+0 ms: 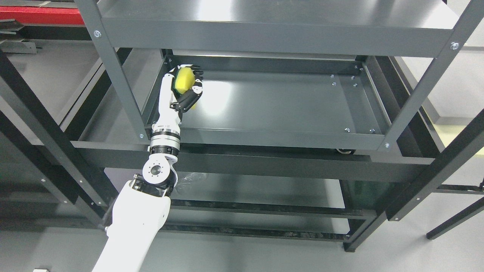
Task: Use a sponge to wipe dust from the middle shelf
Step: 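Wipe the sponge across the shelf's middle toward the far edge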
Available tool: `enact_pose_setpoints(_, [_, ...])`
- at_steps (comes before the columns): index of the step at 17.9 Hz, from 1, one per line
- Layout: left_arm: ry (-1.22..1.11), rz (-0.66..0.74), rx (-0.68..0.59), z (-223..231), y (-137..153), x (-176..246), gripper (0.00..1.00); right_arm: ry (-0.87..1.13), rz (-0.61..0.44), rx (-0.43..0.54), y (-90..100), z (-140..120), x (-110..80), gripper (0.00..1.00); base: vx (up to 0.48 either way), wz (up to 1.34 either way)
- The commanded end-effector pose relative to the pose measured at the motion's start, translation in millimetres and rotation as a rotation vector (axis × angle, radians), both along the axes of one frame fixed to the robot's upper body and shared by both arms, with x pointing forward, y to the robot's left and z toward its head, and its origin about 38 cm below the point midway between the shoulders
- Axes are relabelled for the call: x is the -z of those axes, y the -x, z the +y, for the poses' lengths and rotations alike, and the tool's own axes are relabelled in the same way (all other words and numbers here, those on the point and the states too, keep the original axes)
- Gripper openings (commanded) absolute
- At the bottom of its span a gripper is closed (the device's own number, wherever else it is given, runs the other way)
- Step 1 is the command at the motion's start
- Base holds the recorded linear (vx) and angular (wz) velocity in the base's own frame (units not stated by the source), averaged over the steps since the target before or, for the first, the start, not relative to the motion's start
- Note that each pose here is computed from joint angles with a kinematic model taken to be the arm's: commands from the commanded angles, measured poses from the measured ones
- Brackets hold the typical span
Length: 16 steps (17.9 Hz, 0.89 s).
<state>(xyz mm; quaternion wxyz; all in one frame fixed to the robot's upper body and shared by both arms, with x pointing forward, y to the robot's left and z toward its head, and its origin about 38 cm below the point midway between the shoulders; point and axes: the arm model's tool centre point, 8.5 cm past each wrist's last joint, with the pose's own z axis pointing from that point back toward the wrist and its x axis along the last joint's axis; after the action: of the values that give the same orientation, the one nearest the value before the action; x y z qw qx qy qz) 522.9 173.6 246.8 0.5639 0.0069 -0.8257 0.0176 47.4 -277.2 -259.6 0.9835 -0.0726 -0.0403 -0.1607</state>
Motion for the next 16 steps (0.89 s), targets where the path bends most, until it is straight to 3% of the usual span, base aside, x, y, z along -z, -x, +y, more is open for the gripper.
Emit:
enact_pose_setpoints(1, [0.067,-0.118,0.073,3,42,-50,0.00,-0.002,0.052,0.005,1.4,-10,-0.8,1.00,0.000,0.00])
enact_pose_setpoints(4, [-0.005,-0.148,0.257,-15,64,-45,0.00,-0.002,0.052,0.005,1.4,-10,-0.8,1.00,0.000,0.00])
enact_pose_setpoints(10, [0.030,-0.181,0.182,13,82,-32,0.02,-0.002,0.052,0.005,1.4,-10,-0.8,1.00,0.000,0.00])
enact_pose_setpoints(12, [0.035,-0.228,0.193,17,97,-12,0.02,-0.001,0.052,0.005,1.4,-10,-0.8,1.00,0.000,0.00])
enact_pose_setpoints(16, [0.064,-0.162,0.171,23,115,33,0.01,-0.002,0.052,0.005,1.4,-10,-0.8,1.00,0.000,0.00])
